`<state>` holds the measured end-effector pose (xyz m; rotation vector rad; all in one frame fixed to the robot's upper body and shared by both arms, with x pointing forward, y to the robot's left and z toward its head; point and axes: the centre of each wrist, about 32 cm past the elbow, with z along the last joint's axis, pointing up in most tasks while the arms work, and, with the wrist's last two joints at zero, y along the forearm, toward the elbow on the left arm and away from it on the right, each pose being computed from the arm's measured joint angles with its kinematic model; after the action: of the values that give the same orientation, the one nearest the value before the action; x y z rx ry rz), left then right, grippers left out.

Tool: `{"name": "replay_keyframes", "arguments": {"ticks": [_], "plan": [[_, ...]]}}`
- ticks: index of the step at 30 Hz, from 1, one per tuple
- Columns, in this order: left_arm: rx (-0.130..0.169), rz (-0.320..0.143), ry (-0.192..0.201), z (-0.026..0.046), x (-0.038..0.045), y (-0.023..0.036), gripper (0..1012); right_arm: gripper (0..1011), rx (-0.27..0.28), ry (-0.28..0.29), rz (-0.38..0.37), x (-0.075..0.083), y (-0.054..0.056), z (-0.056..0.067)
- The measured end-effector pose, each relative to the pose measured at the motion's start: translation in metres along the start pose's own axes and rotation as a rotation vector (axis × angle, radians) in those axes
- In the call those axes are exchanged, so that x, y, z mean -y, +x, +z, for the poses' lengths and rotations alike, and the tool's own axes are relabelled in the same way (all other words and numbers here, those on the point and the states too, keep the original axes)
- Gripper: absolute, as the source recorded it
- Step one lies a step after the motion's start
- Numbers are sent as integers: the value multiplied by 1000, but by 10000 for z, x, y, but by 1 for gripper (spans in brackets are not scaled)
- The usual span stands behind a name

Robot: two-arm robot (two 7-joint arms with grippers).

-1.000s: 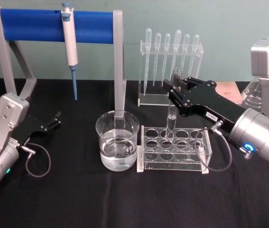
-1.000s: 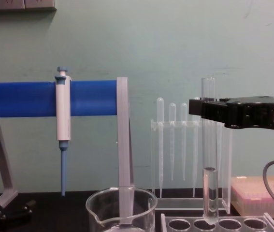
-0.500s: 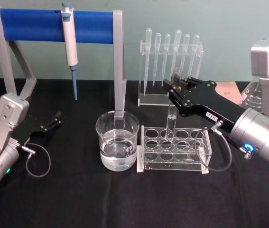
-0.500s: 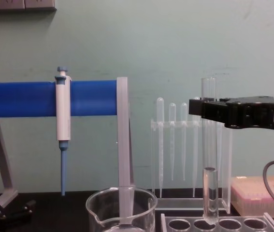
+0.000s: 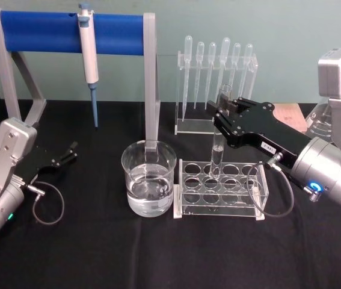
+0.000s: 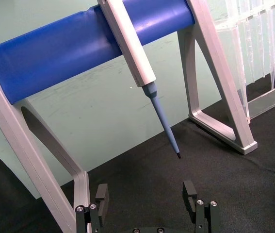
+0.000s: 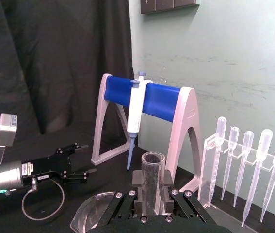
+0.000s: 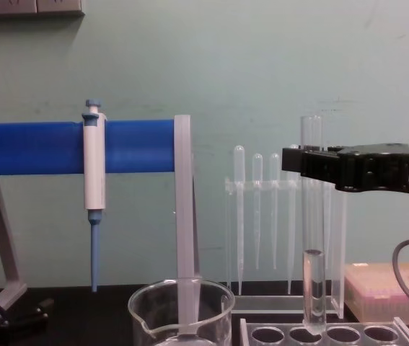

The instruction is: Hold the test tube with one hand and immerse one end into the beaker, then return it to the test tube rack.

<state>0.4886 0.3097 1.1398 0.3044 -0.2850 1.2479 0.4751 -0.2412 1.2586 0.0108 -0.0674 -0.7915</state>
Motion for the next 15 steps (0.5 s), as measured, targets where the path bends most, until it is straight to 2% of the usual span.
{"name": "replay_keyframes", "arguments": {"ticks": [15], "plan": [[0, 0, 0, 0, 0, 0, 1000, 227, 0, 0, 0, 0, 0, 0]]}}
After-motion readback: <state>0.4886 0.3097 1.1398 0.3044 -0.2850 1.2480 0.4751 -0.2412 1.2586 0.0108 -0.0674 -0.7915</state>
